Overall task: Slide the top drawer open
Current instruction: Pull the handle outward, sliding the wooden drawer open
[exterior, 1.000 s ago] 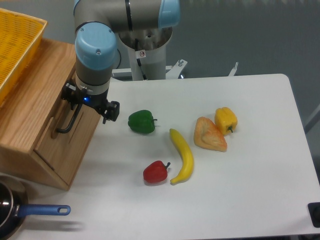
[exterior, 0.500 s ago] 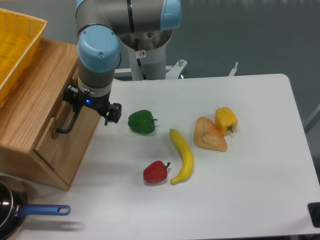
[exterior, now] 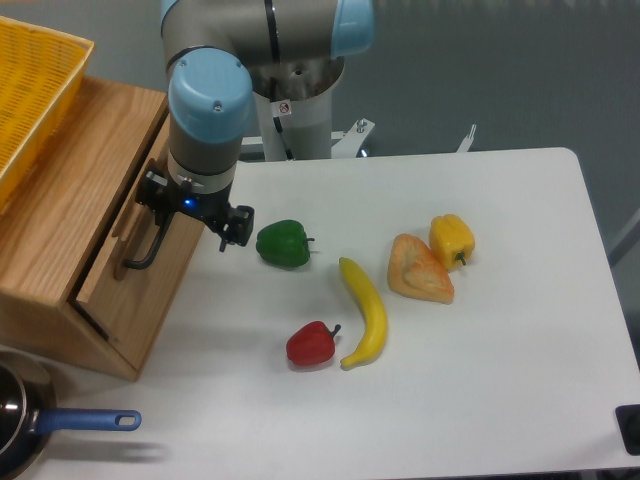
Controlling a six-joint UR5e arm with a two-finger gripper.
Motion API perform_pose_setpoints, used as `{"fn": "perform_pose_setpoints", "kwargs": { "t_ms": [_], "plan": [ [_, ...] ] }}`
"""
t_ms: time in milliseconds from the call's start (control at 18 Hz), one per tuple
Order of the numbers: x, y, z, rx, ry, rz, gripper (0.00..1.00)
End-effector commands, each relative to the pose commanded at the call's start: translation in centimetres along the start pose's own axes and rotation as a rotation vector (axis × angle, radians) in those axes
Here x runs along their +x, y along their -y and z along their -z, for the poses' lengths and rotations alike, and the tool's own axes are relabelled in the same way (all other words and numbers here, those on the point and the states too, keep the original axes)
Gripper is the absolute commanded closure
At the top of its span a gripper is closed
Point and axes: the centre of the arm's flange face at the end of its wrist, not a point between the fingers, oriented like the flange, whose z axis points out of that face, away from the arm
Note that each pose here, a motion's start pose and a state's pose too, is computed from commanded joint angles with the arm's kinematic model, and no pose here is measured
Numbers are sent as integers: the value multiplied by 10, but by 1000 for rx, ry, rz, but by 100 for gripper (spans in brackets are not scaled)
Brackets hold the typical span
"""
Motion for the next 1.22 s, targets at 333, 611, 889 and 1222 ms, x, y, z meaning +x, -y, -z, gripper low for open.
{"fn": "perform_pose_setpoints", "kwargs": {
  "t_ms": [333,611,889,1222],
  "plan": [
    [-8,-1,1,-4,13,9,0],
    [-20,-5,3,-2,13,10,0],
    [-28,-6,7,5,16,20,0],
    [-40,-10,9,7,16,15,0]
  ]
}}
